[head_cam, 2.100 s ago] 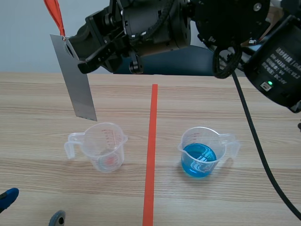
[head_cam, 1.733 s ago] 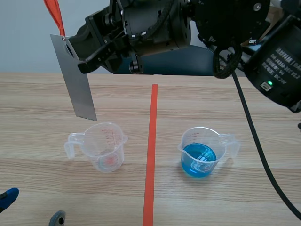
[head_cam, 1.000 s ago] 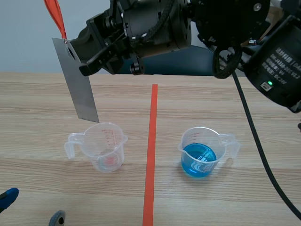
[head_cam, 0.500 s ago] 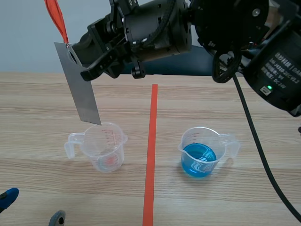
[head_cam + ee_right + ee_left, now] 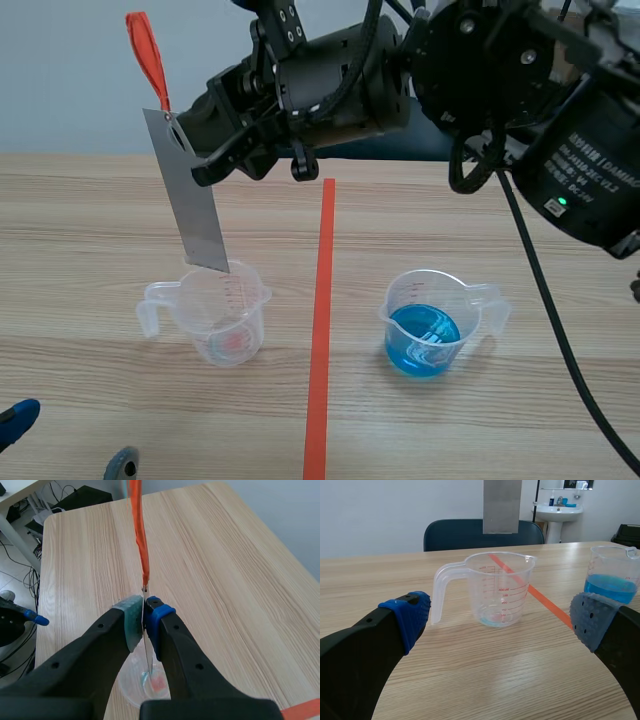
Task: Do the redox reaction experiment. put the plate into the left beaker
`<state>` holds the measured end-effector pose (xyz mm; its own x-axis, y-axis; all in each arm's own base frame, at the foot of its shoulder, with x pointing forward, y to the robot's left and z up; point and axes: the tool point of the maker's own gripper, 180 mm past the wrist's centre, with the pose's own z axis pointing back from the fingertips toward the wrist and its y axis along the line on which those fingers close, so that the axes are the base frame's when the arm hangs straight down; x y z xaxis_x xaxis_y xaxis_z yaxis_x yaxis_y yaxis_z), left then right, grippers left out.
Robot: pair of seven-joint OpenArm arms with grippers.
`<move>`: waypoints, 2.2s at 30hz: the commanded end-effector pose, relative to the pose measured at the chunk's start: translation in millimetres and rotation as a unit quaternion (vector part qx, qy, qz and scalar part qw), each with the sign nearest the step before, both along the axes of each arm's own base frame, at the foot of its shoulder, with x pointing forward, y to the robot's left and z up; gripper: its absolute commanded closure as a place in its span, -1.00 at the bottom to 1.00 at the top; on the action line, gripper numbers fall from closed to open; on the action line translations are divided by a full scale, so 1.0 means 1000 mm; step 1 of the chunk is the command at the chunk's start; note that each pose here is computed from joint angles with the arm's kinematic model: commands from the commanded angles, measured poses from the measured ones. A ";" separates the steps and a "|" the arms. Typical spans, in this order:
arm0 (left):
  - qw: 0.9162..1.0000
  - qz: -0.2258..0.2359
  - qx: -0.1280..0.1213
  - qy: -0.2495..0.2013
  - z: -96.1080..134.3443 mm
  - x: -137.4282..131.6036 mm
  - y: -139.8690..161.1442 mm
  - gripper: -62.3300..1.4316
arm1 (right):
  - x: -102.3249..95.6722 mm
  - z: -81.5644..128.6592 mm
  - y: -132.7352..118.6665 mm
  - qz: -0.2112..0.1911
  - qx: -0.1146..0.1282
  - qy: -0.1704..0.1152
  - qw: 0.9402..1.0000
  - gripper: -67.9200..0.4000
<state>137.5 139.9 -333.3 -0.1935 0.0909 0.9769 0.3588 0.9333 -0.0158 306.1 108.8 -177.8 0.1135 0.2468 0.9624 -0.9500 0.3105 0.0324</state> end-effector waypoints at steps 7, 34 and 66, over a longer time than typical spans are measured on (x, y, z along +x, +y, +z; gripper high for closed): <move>1.000 0.000 0.000 -0.015 0.007 0.001 0.003 -0.89 | 0.017 -0.001 -0.007 -0.021 0.023 0.004 1.000 0.97; 1.000 0.000 0.000 -0.016 0.007 0.002 0.003 -0.89 | 0.008 -0.040 0.002 0.004 0.014 0.025 1.000 0.97; 1.000 0.000 0.000 -0.015 0.007 0.002 0.003 -0.89 | 0.014 -0.082 0.013 0.007 -0.009 0.019 1.000 0.97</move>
